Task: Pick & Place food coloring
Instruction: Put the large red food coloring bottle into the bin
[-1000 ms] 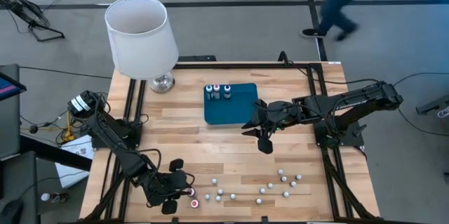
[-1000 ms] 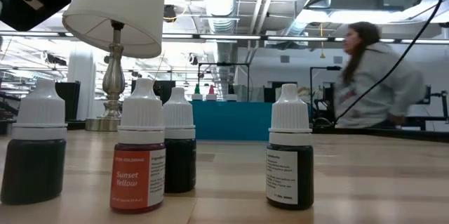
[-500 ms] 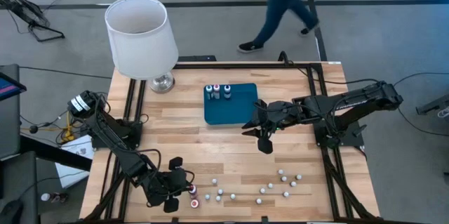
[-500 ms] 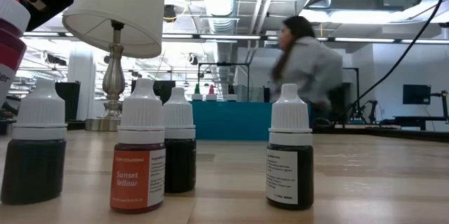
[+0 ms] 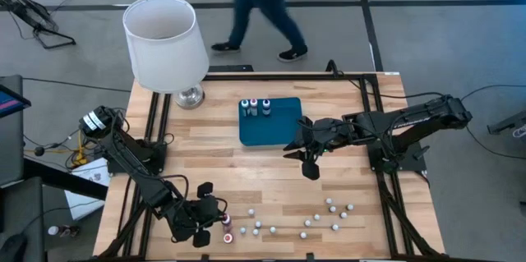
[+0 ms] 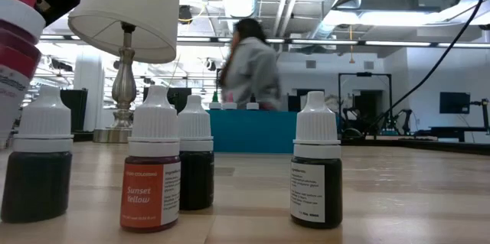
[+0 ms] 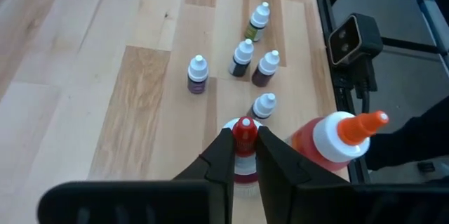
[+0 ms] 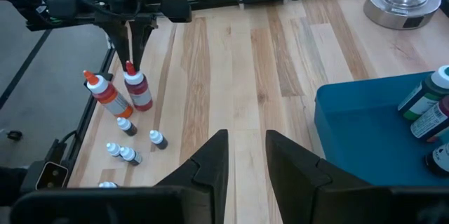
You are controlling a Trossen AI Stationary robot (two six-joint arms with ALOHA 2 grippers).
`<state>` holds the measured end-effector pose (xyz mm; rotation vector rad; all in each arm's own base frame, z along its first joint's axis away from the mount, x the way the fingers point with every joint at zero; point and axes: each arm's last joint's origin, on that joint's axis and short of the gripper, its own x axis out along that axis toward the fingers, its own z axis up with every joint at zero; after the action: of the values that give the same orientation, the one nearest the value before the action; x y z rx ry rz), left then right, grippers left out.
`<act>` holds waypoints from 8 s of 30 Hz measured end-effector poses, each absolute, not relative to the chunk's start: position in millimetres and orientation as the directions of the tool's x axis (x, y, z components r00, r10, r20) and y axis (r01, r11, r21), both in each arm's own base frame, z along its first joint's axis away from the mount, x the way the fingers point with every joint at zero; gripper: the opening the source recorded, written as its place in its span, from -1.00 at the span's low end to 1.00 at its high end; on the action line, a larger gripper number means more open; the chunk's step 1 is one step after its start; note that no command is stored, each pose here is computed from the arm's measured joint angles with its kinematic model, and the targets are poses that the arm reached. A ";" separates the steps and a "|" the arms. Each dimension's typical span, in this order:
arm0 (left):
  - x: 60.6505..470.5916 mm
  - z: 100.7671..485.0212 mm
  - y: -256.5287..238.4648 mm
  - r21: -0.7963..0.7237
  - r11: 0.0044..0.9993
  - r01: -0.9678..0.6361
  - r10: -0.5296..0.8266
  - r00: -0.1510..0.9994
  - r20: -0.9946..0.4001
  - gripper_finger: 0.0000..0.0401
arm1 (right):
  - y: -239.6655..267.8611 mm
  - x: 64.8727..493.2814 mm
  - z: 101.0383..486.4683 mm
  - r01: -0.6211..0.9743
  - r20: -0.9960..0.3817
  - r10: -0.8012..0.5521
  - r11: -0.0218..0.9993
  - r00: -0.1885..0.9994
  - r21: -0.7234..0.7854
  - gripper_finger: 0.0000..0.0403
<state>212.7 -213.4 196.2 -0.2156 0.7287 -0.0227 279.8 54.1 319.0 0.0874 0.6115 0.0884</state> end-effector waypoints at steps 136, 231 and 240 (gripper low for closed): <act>214.8 340.6 -55.8 -0.285 0.949 0.132 -0.181 0.971 -0.153 -0.32 | 85.3 282.2 262.0 0.151 -0.328 -0.070 0.962 0.942 0.228 -0.57; 211.3 318.8 -51.2 -0.280 0.958 -0.065 -0.044 0.930 -0.366 -0.32 | 60.1 328.9 182.7 0.069 -0.543 0.009 0.990 0.839 0.124 -0.44; 211.4 318.8 -50.7 -0.276 0.958 -0.079 -0.028 0.931 -0.365 -0.32 | 61.7 337.2 171.6 0.048 -0.524 0.009 0.994 0.852 0.095 -0.44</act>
<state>211.4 -50.7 318.8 -0.2914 0.3753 0.0266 337.2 61.7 171.6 0.1055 0.5514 -0.0207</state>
